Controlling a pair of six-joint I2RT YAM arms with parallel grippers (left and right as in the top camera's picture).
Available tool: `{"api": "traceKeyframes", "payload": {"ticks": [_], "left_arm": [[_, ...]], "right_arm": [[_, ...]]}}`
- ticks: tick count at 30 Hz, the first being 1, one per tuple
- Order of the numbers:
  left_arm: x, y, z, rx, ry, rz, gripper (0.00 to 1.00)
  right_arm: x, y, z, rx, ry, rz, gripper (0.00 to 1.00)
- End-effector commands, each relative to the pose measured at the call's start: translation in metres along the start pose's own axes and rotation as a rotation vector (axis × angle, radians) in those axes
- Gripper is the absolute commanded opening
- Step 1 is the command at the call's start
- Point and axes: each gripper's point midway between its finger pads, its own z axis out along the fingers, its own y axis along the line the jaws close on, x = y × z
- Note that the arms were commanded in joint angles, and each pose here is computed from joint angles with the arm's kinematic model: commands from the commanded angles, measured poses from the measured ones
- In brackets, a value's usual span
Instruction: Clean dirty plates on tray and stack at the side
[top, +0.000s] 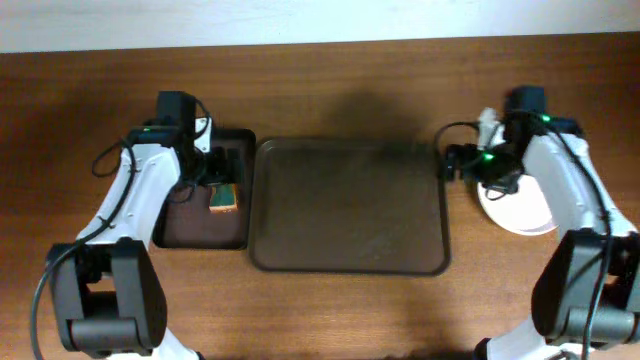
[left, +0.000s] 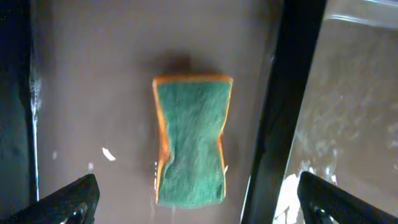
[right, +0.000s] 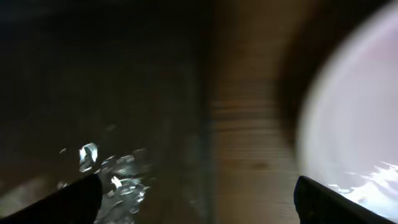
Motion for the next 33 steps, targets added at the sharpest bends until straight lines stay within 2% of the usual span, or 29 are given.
{"api": "traceKeyframes", "payload": {"ticks": [1, 5, 9, 13, 17, 21, 33], "left_arm": [[0.011, 0.006, -0.022, 0.047, 0.042, -0.068, 1.00], [0.038, 0.019, -0.042, -0.020, 0.114, -0.085, 1.00], [0.056, 0.016, -0.075, -0.014, 0.022, -0.065, 1.00], [0.078, 0.014, -0.106, 0.001, -0.216, 0.006, 1.00], [0.108, 0.011, -0.144, 0.022, -0.528, 0.041, 1.00], [0.120, 0.007, -0.178, 0.032, -0.685, 0.060, 1.00], [0.122, 0.007, -0.183, 0.034, -0.706, 0.062, 1.00]], "right_arm": [[-0.005, 0.048, -0.031, 0.022, -0.082, -0.171, 0.99], [0.016, 0.068, -0.056, 0.012, -0.089, -0.172, 0.99], [0.040, 0.070, -0.092, -0.003, -0.191, -0.188, 0.99], [0.069, 0.068, -0.122, -0.029, -0.400, -0.228, 0.99], [0.101, 0.059, -0.163, -0.006, -0.621, -0.249, 0.99], [0.111, 0.061, -0.183, -0.020, -0.699, -0.261, 0.99], [0.111, 0.061, -0.180, -0.018, -0.690, -0.259, 0.99]]}}
